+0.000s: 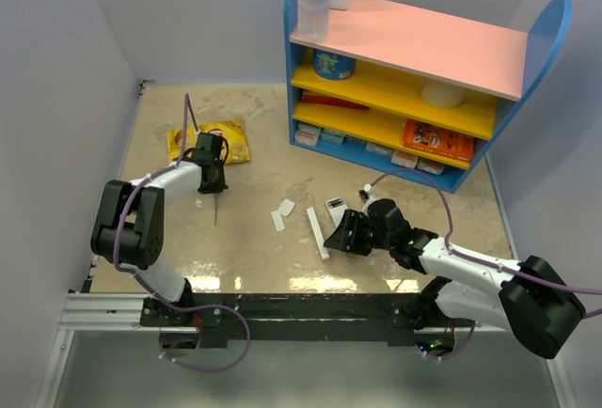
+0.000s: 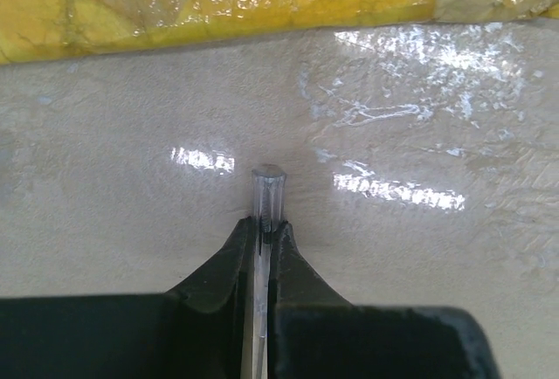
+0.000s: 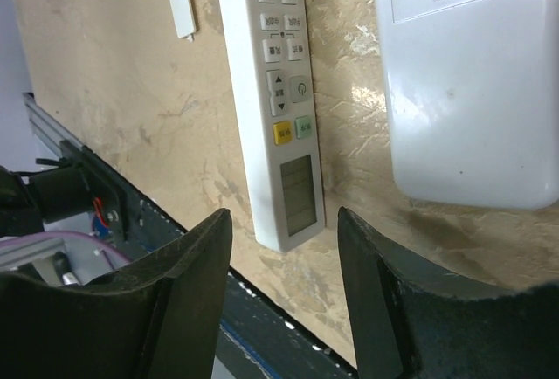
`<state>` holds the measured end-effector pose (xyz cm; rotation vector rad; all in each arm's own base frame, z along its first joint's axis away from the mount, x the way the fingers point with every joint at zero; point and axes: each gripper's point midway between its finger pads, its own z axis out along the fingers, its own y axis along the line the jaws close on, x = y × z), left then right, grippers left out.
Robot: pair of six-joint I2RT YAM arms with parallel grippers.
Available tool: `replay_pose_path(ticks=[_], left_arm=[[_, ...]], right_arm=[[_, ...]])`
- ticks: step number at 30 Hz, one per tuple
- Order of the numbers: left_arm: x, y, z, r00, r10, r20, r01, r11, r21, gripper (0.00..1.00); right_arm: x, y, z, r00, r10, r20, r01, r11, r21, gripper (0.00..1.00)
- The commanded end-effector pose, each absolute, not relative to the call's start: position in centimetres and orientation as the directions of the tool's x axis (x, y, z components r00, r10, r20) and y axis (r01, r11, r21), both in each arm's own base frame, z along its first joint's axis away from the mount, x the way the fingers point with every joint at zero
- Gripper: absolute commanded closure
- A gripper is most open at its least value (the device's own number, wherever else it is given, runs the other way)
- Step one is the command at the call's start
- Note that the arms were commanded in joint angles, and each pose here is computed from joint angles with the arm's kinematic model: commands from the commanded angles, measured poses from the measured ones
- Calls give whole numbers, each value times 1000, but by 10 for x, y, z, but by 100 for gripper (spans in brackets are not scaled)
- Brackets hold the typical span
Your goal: Unload the batteries from the remote control
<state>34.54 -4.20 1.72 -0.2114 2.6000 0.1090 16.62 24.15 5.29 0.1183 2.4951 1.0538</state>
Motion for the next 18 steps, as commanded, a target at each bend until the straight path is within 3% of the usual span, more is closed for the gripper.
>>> replay_pose_path(ticks=[1, 7, 14, 18], left_arm=[[343, -57, 31, -851, -111, -513, -104, 994, -43, 100], [342, -83, 74, -807, -83, -584, 25, 984, -175, 100], [319, -127, 97, -789, -62, -611, 223, 898, -379, 100], [312, -131, 98, -776, -72, -626, 243, 882, -403, 100]], right_arm=[[183, 247, 74, -856, 206, -473, -194, 722, 664, 44], [195, 256, 80, -822, 107, -560, -283, 777, 563, 44], [198, 268, 62, -820, -6, -572, -309, 846, 434, 45], [202, 267, 53, -818, -36, -575, -298, 881, 369, 47]])
